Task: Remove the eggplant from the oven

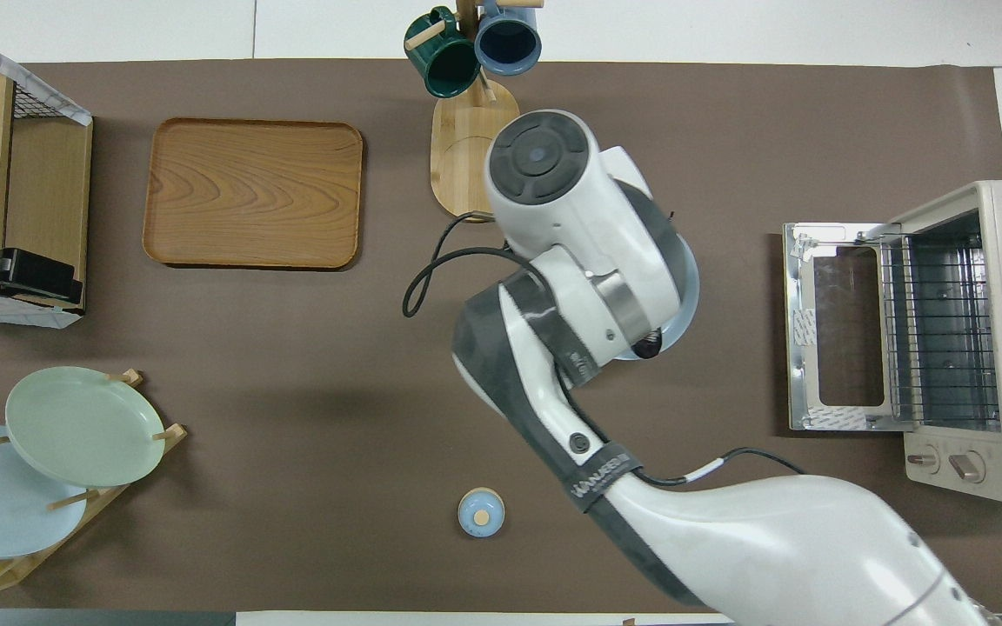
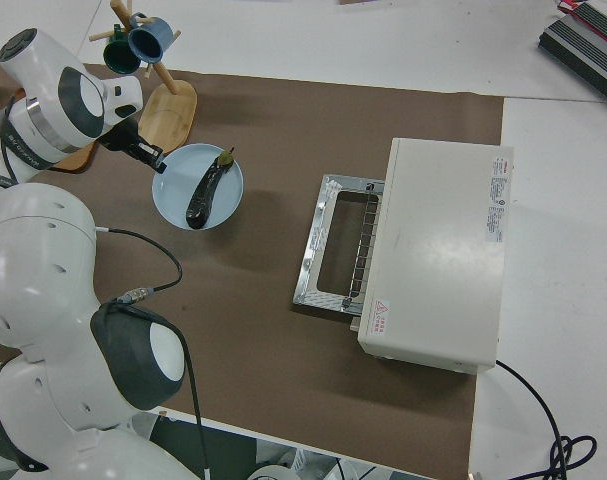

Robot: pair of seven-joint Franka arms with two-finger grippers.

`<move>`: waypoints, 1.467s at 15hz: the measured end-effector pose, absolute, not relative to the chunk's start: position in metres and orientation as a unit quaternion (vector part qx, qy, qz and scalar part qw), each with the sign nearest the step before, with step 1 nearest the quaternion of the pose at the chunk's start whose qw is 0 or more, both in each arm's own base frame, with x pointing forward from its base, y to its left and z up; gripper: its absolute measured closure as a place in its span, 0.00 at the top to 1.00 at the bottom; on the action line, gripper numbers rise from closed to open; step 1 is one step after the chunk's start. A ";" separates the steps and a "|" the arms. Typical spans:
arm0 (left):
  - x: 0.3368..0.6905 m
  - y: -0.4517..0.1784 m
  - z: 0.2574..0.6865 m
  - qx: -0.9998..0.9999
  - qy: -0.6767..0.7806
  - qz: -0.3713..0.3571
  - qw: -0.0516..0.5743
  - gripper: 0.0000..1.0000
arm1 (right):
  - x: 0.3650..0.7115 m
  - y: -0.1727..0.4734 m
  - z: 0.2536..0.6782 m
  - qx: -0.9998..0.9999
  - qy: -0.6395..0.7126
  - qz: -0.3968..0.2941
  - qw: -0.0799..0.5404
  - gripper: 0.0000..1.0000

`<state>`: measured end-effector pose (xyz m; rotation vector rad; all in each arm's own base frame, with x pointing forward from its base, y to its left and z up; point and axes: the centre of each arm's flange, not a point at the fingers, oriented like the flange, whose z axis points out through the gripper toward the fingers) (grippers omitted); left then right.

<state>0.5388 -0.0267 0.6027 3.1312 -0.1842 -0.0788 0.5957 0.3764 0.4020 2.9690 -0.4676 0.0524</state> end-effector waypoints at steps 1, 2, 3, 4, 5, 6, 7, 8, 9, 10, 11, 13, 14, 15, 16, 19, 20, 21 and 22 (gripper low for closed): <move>0.539 -0.027 0.603 0.998 -0.059 -0.025 0.002 1.00 | 0.590 0.399 0.392 0.986 -0.158 0.024 0.056 0.03; 0.539 -0.027 0.603 0.998 -0.059 -0.025 0.002 1.00 | 0.585 0.415 0.388 0.985 -0.161 0.032 0.044 0.03; 0.539 -0.027 0.603 0.998 -0.059 -0.025 0.002 1.00 | 0.582 0.426 0.387 0.986 -0.161 0.038 0.028 0.03; 0.539 -0.027 0.603 0.998 -0.059 -0.025 0.002 1.00 | 0.581 0.433 0.388 0.986 -0.161 0.041 0.012 0.03; 0.539 -0.027 0.603 0.998 -0.059 -0.025 0.002 1.00 | 0.581 0.437 0.388 0.986 -0.162 0.045 -0.005 0.03; 0.539 -0.027 0.603 0.998 -0.059 -0.025 0.002 1.00 | 0.581 0.441 0.383 0.985 -0.163 0.049 -0.023 0.03; 0.539 -0.027 0.603 0.998 -0.059 -0.025 0.002 1.00 | 0.577 0.445 0.374 0.985 -0.162 0.049 -0.036 0.03; 0.539 -0.027 0.603 0.998 -0.059 -0.025 0.002 1.00 | 0.571 0.450 0.364 0.986 -0.157 0.047 -0.041 0.03; 0.539 -0.027 0.603 0.998 -0.059 -0.025 0.002 1.00 | 0.566 0.454 0.357 0.986 -0.153 0.045 -0.041 0.03; 0.539 -0.027 0.603 0.998 -0.059 -0.025 0.002 1.00 | 0.563 0.456 0.354 0.987 -0.151 0.043 -0.039 0.03; 0.539 -0.027 0.603 0.998 -0.059 -0.025 0.002 1.00 | 0.563 0.456 0.353 0.987 -0.151 0.043 -0.039 0.10; 0.539 -0.027 0.603 0.998 -0.059 -0.025 0.002 1.00 | 0.568 0.454 0.362 0.986 -0.152 0.052 -0.043 0.13; 0.539 -0.028 0.603 0.998 -0.060 -0.025 0.002 1.00 | 0.571 0.451 0.371 0.986 -0.150 0.061 -0.039 0.22; 0.539 -0.028 0.603 0.998 -0.060 -0.025 0.002 1.00 | 0.577 0.444 0.381 0.987 -0.145 0.069 -0.027 0.31; 0.539 -0.028 0.603 0.998 -0.060 -0.025 0.002 1.00 | 0.585 0.430 0.394 0.988 -0.138 0.074 -0.011 0.39; 0.539 -0.028 0.603 0.998 -0.060 -0.025 0.002 1.00 | 0.618 0.327 0.442 0.991 -0.118 0.044 0.043 0.26; 0.539 -0.028 0.603 0.998 -0.060 -0.025 0.002 1.00 | 0.627 0.282 0.448 0.991 -0.119 0.028 0.056 0.26; 0.539 -0.029 0.603 0.998 -0.061 -0.025 0.002 1.00 | 0.633 0.239 0.446 0.991 -0.121 0.013 0.064 0.21; 0.539 -0.031 0.603 0.998 -0.062 -0.025 0.002 1.00 | 0.635 0.204 0.436 0.990 -0.121 0.001 0.069 0.11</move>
